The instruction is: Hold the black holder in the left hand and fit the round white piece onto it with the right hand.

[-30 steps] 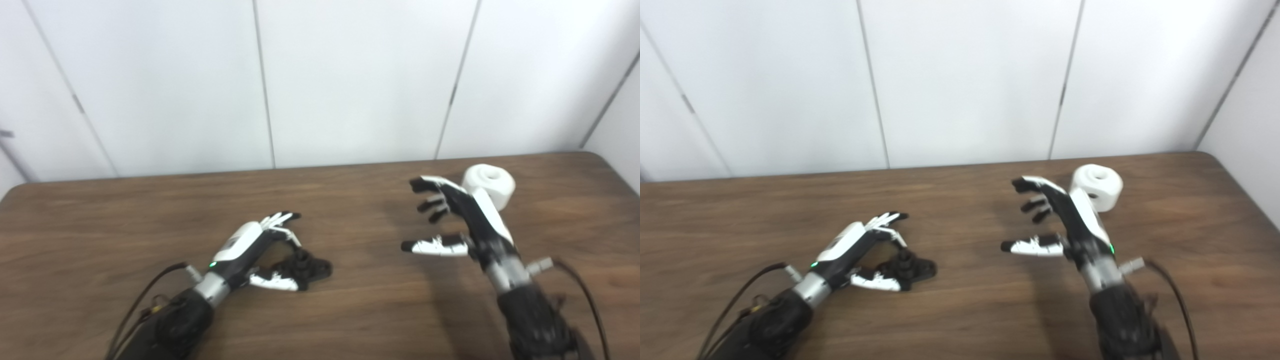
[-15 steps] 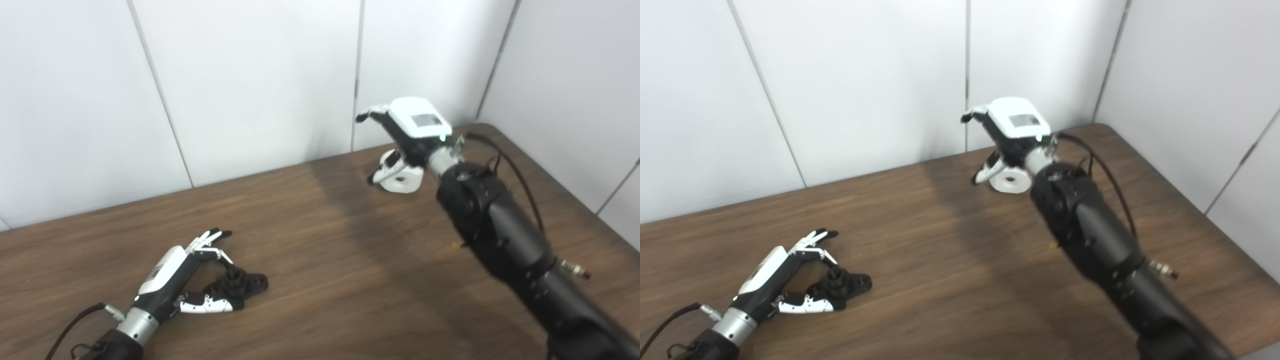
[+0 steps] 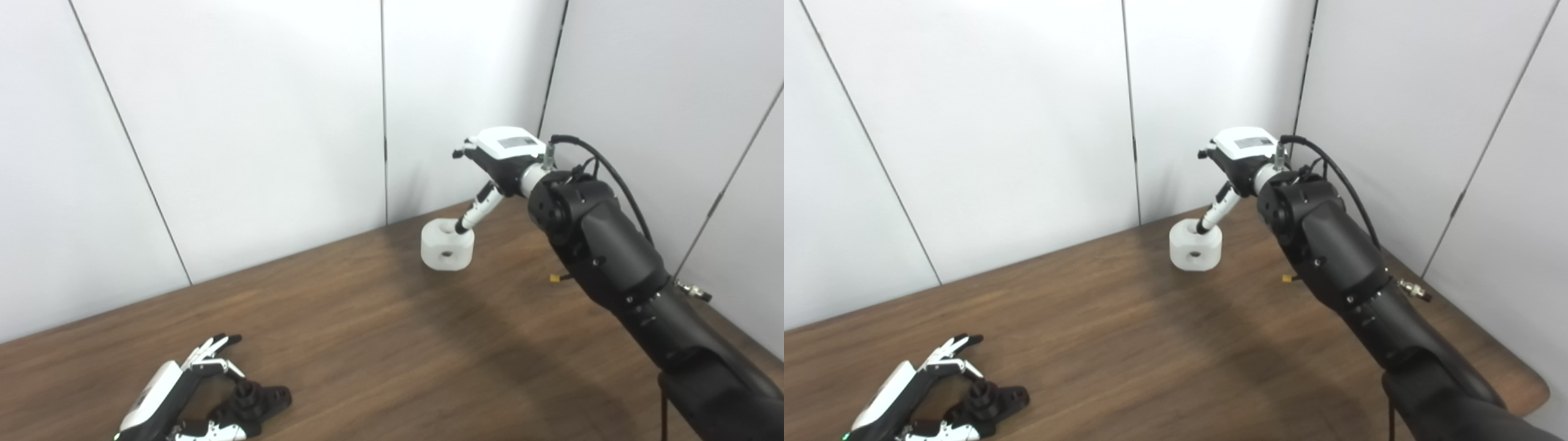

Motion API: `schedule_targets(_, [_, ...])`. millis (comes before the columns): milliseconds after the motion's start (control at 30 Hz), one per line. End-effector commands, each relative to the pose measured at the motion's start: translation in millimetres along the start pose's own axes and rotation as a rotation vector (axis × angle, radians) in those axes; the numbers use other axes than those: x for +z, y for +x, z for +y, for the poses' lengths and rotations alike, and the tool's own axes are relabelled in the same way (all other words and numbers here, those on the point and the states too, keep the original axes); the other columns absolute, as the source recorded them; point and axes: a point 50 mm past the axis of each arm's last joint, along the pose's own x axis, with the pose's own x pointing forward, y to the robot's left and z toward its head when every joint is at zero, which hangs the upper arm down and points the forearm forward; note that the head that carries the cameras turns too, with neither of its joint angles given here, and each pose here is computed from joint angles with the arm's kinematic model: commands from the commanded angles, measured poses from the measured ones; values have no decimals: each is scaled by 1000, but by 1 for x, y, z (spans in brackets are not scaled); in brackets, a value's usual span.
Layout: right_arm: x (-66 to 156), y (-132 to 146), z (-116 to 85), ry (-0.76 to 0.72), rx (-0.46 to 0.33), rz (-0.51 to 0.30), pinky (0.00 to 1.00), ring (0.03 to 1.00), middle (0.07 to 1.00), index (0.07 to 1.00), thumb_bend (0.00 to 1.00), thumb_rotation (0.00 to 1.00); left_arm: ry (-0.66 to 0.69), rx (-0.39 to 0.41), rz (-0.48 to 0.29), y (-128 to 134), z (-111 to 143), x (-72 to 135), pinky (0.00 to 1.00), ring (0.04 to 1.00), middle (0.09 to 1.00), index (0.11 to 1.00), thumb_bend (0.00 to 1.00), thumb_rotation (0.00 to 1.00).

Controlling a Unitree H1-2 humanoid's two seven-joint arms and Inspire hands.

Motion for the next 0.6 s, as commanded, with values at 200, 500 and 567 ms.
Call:
schedule_targets(200, [-7, 8, -30, 19, 78, 14, 854, 994, 1000, 944, 1000, 444, -9, -104, 149, -41, -27, -36, 999, 1000, 937, 482, 521, 50])
schedule_targets(500, [10, 24, -15, 11, 186, 21, 839, 984, 1000, 925, 1000, 403, -14, -104, 150, -43, -28, -37, 986, 1000, 930, 482, 521, 50])
schedule_targets(567, [14, 28, -10, 3, 196, 24, 844, 985, 1000, 922, 1000, 401, -20, -105, 152, -43, -29, -37, 985, 1000, 931, 482, 521, 50])
